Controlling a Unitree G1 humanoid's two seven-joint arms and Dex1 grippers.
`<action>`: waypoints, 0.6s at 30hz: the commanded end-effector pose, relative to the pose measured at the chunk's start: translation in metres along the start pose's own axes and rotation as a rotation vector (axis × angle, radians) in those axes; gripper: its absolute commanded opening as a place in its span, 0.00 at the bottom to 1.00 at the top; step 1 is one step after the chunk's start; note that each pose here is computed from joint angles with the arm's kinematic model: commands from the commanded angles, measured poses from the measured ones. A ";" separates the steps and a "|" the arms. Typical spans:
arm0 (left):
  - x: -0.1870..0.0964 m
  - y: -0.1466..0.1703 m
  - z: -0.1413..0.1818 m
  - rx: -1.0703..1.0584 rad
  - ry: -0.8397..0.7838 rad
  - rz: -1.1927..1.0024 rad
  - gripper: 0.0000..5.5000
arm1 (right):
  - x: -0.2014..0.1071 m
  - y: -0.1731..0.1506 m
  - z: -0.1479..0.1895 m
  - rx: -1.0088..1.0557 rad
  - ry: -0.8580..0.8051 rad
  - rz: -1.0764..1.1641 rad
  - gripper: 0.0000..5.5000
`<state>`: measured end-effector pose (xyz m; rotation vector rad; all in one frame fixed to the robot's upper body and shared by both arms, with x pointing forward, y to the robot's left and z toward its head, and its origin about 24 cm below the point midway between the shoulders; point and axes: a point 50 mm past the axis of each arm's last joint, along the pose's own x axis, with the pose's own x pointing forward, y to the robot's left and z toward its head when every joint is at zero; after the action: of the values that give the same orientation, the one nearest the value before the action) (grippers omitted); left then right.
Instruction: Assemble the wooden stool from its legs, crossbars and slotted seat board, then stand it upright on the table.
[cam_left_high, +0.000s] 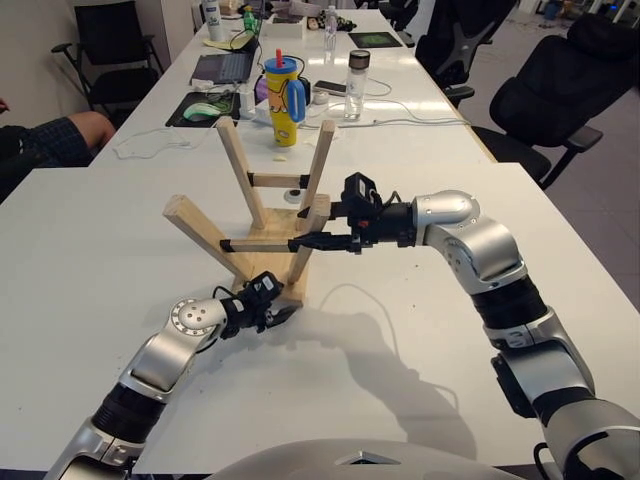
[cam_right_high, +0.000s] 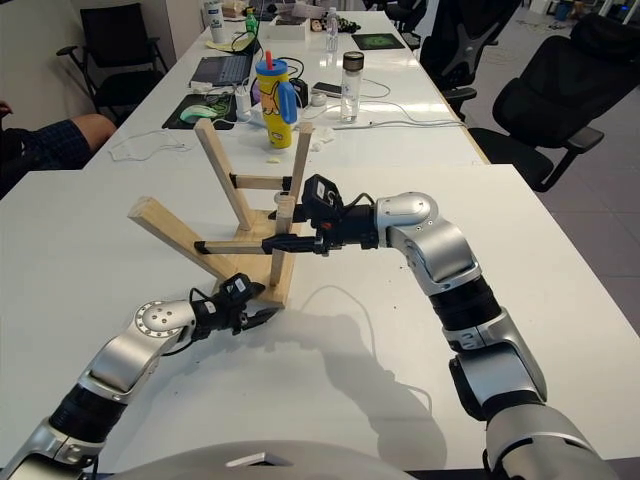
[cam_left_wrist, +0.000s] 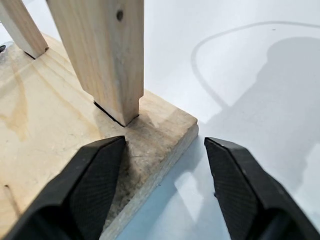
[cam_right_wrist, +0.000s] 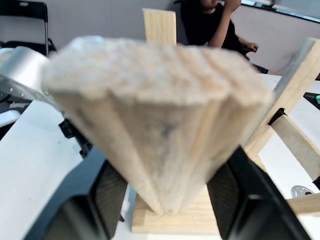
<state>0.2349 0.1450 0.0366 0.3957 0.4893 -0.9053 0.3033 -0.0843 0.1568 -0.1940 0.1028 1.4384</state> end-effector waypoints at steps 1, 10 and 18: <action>0.010 -0.007 -0.043 -0.145 0.225 0.015 0.53 | 0.005 0.002 -0.036 0.145 0.053 -0.033 0.45; 0.022 -0.003 -0.045 -0.209 0.250 0.095 0.53 | -0.024 0.003 -0.058 0.121 0.167 -0.140 0.57; 0.029 0.000 -0.042 -0.226 0.250 0.126 0.53 | -0.062 0.004 -0.058 0.156 0.033 -0.291 0.53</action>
<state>0.2621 0.1270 0.0343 0.3220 0.4734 -0.7584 0.2929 -0.1546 0.0787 -0.2345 0.3849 1.1494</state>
